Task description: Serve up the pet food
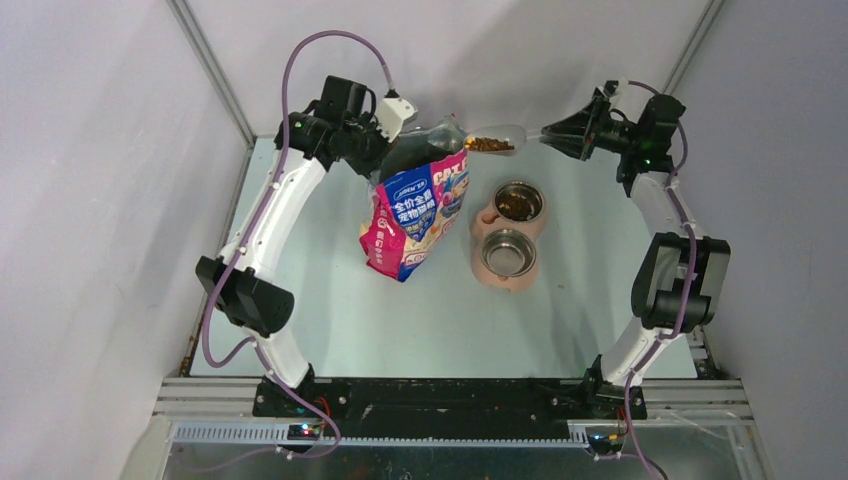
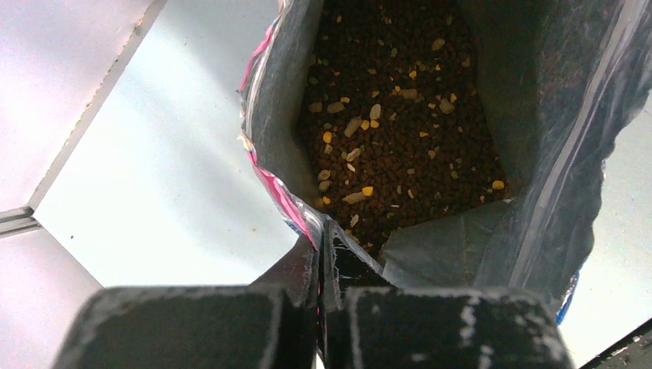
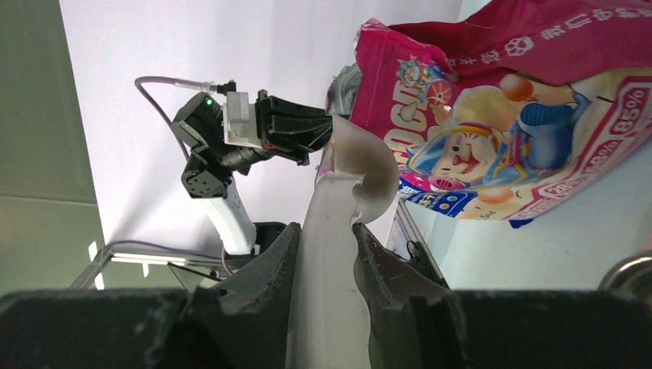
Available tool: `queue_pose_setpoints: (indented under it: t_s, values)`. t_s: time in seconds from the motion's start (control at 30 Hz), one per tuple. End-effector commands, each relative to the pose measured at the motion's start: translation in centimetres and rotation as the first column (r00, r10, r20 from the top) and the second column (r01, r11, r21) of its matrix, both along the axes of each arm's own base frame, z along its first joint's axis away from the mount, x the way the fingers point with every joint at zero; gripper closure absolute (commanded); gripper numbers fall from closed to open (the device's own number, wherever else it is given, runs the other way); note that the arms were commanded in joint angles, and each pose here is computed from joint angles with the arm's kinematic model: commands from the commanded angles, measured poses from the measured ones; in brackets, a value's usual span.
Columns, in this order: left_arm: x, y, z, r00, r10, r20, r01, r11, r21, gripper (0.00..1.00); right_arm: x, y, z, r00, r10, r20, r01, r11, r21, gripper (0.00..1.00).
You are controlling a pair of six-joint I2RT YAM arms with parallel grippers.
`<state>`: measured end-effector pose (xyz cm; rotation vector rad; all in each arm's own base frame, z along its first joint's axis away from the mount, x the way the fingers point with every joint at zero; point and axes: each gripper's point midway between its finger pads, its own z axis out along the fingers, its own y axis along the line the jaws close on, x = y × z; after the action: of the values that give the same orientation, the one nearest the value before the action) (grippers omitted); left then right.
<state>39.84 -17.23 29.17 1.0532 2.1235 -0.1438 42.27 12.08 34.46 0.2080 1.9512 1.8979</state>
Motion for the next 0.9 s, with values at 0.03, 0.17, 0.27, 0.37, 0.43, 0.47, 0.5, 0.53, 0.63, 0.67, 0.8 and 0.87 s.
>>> queue_pose_setpoints:
  t_s: [0.03, 0.17, 0.27, 0.37, 0.43, 0.47, 0.5, 0.53, 0.63, 0.67, 0.8, 0.87]
  values:
    - [1.2, -0.2, 3.8, 0.994, 0.023, 0.106, -0.015, 0.997, -0.071, 1.00, -1.7, -2.5, 1.8, 0.994, -0.060, 0.087, 0.062, 0.998, -0.023, 1.00]
    - [0.9, -0.4, 4.5, 0.994, 0.011, 0.113, -0.002, 0.997, -0.081, 1.00, -1.8, -4.5, 0.3, 0.991, -0.116, 0.062, 0.117, 0.993, -0.020, 1.00]
    - [0.9, -0.2, 4.7, 0.992, 0.006, 0.125, 0.004, 0.997, -0.072, 1.00, -1.8, -6.1, -0.8, 0.985, -0.164, 0.044, 0.165, 0.986, -0.021, 1.00]
    - [1.0, -0.3, 4.9, 0.991, 0.005, 0.133, 0.005, 0.997, -0.074, 1.00, -1.7, -7.6, -2.0, 0.976, -0.217, 0.012, 0.218, 0.976, -0.026, 1.00]
    - [1.0, -0.4, 5.1, 0.990, -0.002, 0.140, 0.013, 0.997, -0.081, 1.00, -1.8, -8.3, -2.8, 0.970, -0.245, 0.000, 0.245, 0.969, -0.035, 1.00]
    - [1.0, -0.5, 5.2, 0.990, -0.007, 0.143, 0.019, 0.996, -0.084, 1.00, -1.9, -8.5, -3.3, 0.967, -0.255, 0.010, 0.255, 0.966, -0.046, 1.00]
    - [1.0, -0.6, 5.4, 0.989, -0.008, 0.147, 0.021, 0.996, -0.088, 1.00, -1.9, -9.1, -3.8, 0.960, -0.278, -0.013, 0.277, 0.959, -0.050, 1.00]
    - [1.0, -0.6, 5.4, 0.989, -0.013, 0.150, 0.027, 0.996, -0.089, 1.00, -2.0, -9.3, -4.3, 0.957, -0.289, -0.001, 0.289, 0.955, -0.064, 1.00]
    - [0.9, -0.7, 5.6, 0.988, -0.022, 0.155, 0.036, 0.995, -0.090, 1.00, -2.2, -10.7, -6.1, 0.936, -0.347, -0.054, 0.342, 0.936, -0.089, 1.00]
    - [0.8, -0.7, 5.8, 0.987, -0.024, 0.160, 0.039, 0.995, -0.092, 1.00, -2.4, -10.9, -6.9, 0.929, -0.363, -0.068, 0.355, 0.929, -0.102, 1.00]
    - [0.4, -0.6, 6.3, 0.984, -0.025, 0.174, 0.043, 0.994, -0.099, 1.00, -2.9, -12.1, -9.4, 0.906, -0.412, -0.093, 0.394, 0.904, -0.165, 1.00]
    - [0.1, -0.5, 6.4, 0.984, -0.026, 0.178, 0.045, 0.994, -0.101, 1.00, -3.0, -12.7, -10.5, 0.893, -0.440, -0.094, 0.415, 0.886, -0.206, 1.00]
